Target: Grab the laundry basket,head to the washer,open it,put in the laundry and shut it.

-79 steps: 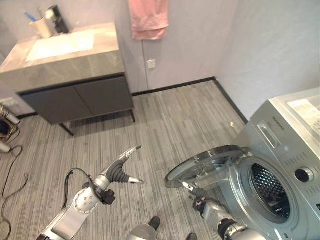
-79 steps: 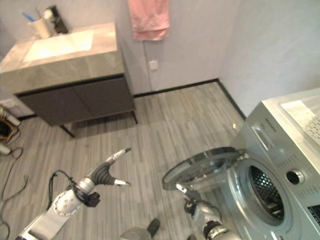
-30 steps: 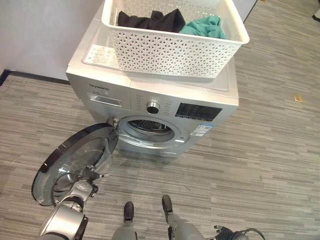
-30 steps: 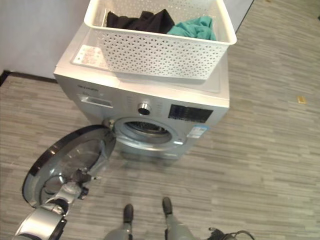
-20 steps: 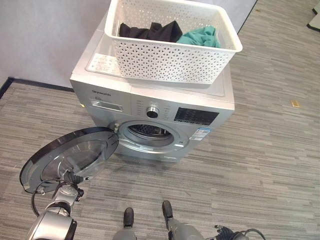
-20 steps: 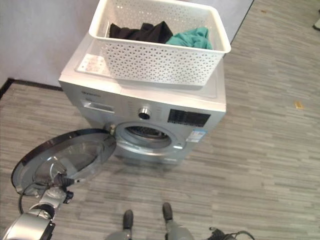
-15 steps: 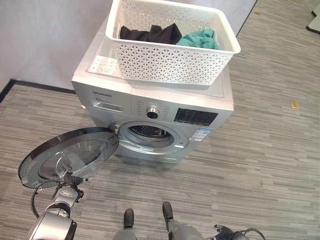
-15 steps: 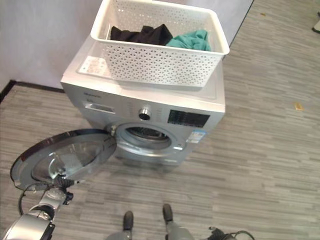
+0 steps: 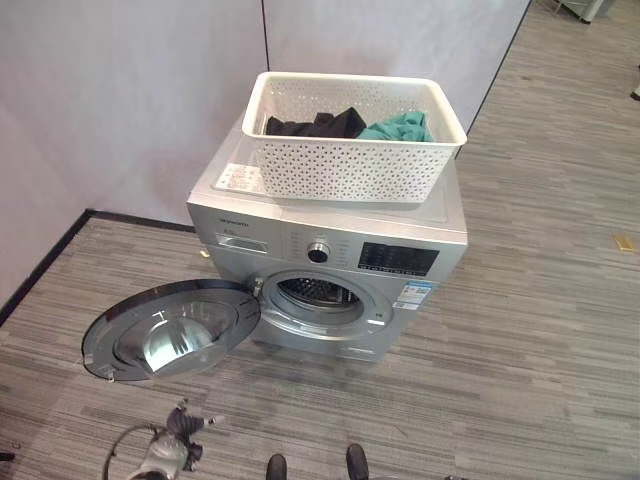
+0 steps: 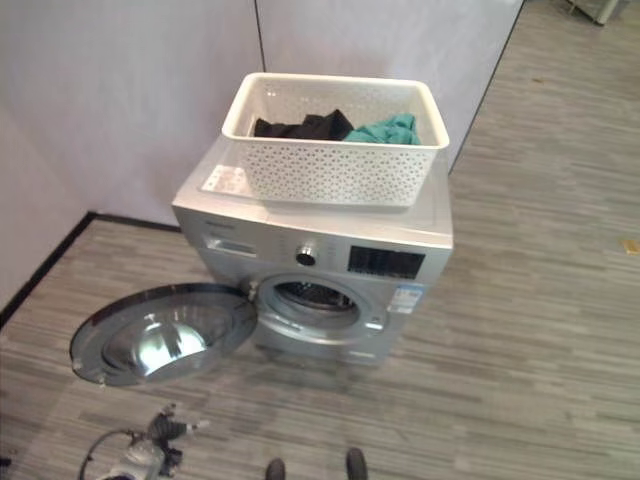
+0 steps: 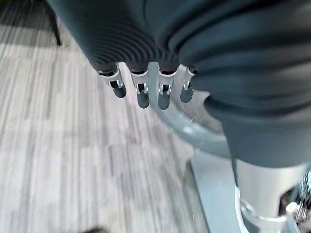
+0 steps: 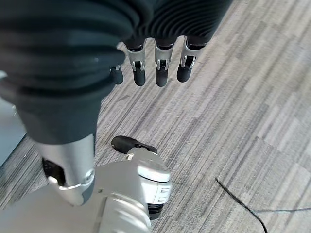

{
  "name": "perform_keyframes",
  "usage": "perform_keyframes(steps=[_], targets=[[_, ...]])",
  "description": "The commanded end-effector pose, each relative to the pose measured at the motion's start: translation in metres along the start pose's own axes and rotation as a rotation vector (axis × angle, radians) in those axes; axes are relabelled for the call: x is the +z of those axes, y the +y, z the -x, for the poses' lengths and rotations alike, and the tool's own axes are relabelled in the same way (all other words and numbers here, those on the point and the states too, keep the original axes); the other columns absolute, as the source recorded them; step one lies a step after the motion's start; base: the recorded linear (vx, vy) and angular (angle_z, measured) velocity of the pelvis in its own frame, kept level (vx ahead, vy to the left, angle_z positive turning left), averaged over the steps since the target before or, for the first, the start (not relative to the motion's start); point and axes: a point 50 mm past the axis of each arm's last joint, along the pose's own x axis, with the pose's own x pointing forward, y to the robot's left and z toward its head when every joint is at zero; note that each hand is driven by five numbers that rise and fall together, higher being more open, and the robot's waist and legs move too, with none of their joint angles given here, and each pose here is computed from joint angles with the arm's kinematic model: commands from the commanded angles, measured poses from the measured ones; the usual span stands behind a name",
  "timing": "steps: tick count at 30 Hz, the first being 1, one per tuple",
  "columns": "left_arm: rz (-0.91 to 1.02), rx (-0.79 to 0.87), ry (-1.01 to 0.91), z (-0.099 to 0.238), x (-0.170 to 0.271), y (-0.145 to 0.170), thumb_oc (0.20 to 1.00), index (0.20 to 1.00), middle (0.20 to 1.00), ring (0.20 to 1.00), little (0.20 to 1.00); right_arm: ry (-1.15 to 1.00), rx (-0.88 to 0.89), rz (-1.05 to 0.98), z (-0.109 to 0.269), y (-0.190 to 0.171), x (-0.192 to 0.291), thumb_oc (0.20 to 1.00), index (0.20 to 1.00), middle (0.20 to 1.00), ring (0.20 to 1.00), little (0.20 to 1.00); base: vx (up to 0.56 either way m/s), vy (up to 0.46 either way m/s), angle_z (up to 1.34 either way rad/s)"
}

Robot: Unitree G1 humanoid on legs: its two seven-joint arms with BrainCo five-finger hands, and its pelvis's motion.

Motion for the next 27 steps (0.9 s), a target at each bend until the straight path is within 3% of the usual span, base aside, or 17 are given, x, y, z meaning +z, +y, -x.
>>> perform_keyframes(steps=[1, 7, 14, 27], targets=[[-0.023, -0.032, -0.033, -0.004, 0.016, -0.002, 1.000, 1.000, 1.000, 1.000, 1.000, 0.072, -0.069, -0.071, 0.003, -0.019, -0.016, 1.000, 1.000, 1.000, 1.000, 1.000, 0.03, 0.010, 0.18], [-0.017, -0.126, 0.104, 0.006, -0.022, -0.027, 1.000, 1.000, 1.000, 1.000, 1.000, 0.082, -0.120, -0.171, 0.004, -0.031, -0.018, 1.000, 1.000, 1.000, 1.000, 1.000, 0.02, 0.012, 0.10], [0.040, -0.237, 0.433, 0.040, -0.098, -0.053, 1.000, 1.000, 1.000, 1.000, 1.000, 0.102, -0.061, -0.231, 0.003, -0.017, -0.021, 1.000, 1.000, 1.000, 1.000, 1.000, 0.03, -0.004, 0.00], [-0.078, -0.280, 0.292, 0.029, -0.071, -0.056, 1.000, 1.000, 1.000, 1.000, 1.000, 0.092, -0.043, -0.271, 0.002, -0.009, -0.020, 1.000, 1.000, 1.000, 1.000, 1.000, 0.01, -0.002, 0.07]])
